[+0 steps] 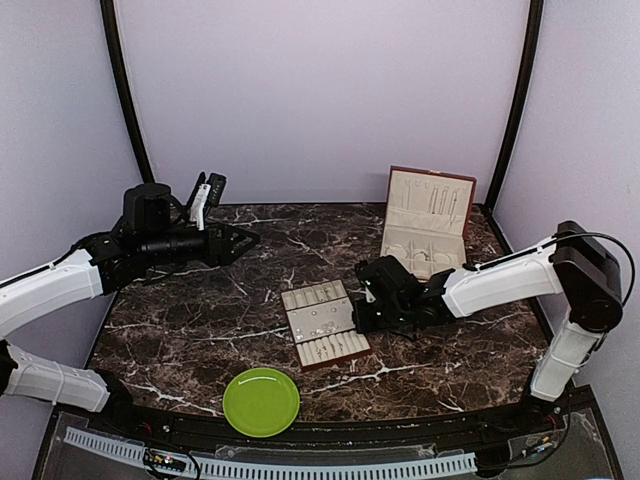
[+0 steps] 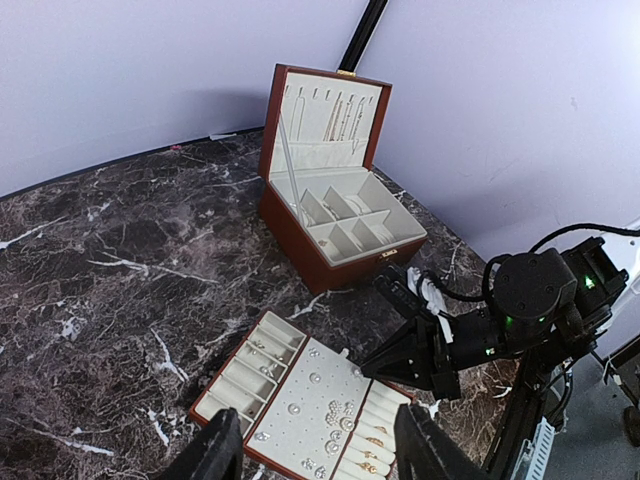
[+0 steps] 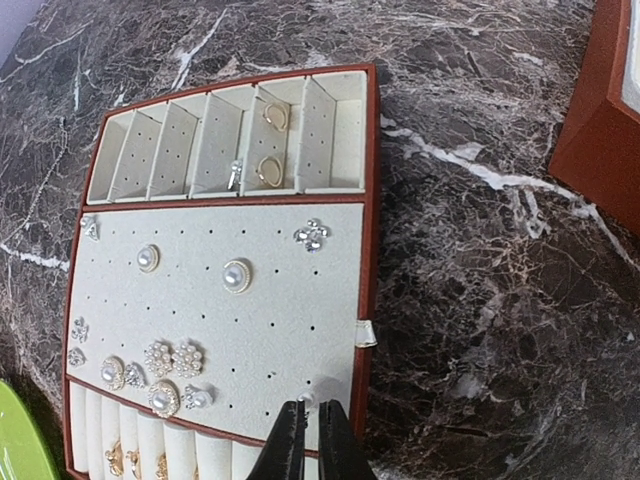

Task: Organize the mixed jewelry
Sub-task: Adjust the earring on the earring holder.

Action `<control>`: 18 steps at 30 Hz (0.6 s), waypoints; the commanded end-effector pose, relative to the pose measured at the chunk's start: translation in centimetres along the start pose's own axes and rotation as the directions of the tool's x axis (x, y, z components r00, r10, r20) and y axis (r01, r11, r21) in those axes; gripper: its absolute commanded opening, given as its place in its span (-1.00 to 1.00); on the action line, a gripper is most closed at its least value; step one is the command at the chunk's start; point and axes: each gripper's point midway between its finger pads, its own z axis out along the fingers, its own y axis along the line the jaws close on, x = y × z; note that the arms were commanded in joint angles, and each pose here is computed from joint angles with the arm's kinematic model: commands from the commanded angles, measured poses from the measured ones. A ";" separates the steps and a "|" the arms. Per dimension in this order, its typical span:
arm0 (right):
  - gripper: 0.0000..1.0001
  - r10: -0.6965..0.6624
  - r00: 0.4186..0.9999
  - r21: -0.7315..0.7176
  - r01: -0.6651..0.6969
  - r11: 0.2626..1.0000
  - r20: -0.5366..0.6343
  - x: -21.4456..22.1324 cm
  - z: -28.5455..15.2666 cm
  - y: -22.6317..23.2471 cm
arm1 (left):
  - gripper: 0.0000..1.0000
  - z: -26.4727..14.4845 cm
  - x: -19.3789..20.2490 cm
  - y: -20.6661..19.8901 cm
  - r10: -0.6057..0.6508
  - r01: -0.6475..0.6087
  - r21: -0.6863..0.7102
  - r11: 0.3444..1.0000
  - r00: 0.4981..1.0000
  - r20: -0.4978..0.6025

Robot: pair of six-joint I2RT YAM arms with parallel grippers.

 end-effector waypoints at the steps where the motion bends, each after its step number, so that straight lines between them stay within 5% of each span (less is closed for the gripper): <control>1: -0.87 -0.028 0.998 0.040 0.030 0.999 -0.060 2.1 0.1 -0.9 | 0.09 -0.4 -0.2 -0.4 0.019 -0.019 0.014 1.000 1.000 0.017; 18: -0.87 -0.003 0.999 0.046 0.005 0.999 -0.054 3.0 -0.6 -1.3 | 0.10 -0.3 -0.1 -0.2 0.020 -0.020 0.008 1.000 1.000 0.017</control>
